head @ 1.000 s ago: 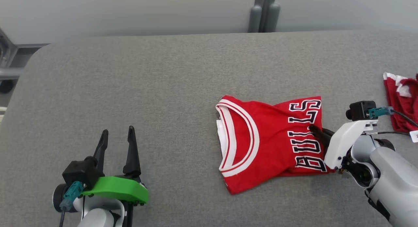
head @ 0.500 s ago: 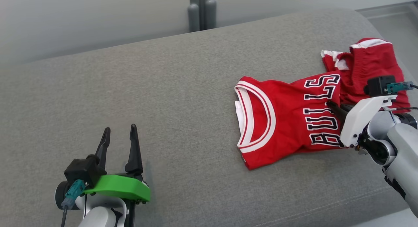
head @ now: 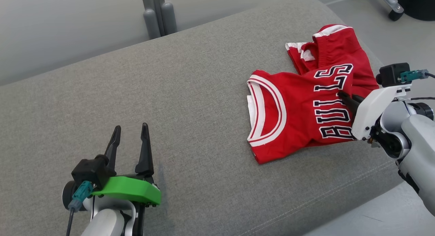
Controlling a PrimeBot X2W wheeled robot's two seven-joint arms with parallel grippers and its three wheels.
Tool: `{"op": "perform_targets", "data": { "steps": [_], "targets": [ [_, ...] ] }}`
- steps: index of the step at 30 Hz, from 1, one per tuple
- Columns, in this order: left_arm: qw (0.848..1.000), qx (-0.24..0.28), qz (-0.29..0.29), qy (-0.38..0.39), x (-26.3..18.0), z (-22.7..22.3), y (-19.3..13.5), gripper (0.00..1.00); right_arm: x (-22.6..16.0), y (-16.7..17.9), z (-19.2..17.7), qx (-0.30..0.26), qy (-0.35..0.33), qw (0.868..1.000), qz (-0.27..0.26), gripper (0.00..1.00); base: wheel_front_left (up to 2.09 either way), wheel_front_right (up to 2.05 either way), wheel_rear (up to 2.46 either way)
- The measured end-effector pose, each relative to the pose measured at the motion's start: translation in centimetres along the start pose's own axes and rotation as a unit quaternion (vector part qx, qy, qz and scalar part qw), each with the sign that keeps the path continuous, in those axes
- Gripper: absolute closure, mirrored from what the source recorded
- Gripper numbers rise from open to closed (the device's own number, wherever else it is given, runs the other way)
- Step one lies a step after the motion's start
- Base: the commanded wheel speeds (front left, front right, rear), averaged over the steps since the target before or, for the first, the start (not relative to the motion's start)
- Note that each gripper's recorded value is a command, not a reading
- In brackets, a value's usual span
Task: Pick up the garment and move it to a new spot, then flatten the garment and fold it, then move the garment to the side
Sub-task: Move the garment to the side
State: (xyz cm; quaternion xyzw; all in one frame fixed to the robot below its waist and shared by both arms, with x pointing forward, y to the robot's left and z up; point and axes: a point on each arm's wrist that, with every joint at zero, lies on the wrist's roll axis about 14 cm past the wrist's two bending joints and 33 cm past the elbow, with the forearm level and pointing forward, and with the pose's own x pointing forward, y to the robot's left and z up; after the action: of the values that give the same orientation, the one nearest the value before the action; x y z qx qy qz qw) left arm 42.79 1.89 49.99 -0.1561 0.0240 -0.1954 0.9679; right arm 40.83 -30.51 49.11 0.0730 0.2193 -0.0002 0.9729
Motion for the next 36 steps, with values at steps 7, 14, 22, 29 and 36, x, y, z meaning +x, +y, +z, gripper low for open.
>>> {"op": "perform_targets", "data": {
  "steps": [7, 14, 22, 29, 36],
  "targets": [
    [1.000, 0.002, 0.007, -0.002, -0.2, 0.2, 0.5, 0.00, 0.9, 1.1, 1.5, -0.009, -0.014, 1.000, 0.009, 1.00, 0.00, 0.00, 0.00],
    [1.000, 0.006, 0.020, -0.007, -0.5, 0.5, 1.5, 0.00, 2.3, 1.5, 4.1, -0.037, -0.035, 0.999, 0.007, 1.00, 0.00, 0.00, 0.00],
    [0.999, 0.023, 0.039, -0.010, -0.6, 0.9, 3.5, 0.00, 4.2, -0.6, 8.3, -0.081, -0.067, 0.994, -0.031, 1.00, 0.00, 0.00, 0.00],
    [0.998, 0.034, 0.051, -0.006, -0.3, 1.0, 5.1, 0.00, 5.3, -3.3, 8.2, -0.164, -0.040, 0.983, -0.065, 1.00, 0.00, 0.00, 0.00],
    [0.998, 0.043, 0.051, 0.006, 0.2, 0.6, 6.0, 0.00, 6.7, -6.5, 8.7, -0.220, -0.025, 0.969, -0.105, 1.00, 0.00, 0.00, 0.00]
  ]
}}
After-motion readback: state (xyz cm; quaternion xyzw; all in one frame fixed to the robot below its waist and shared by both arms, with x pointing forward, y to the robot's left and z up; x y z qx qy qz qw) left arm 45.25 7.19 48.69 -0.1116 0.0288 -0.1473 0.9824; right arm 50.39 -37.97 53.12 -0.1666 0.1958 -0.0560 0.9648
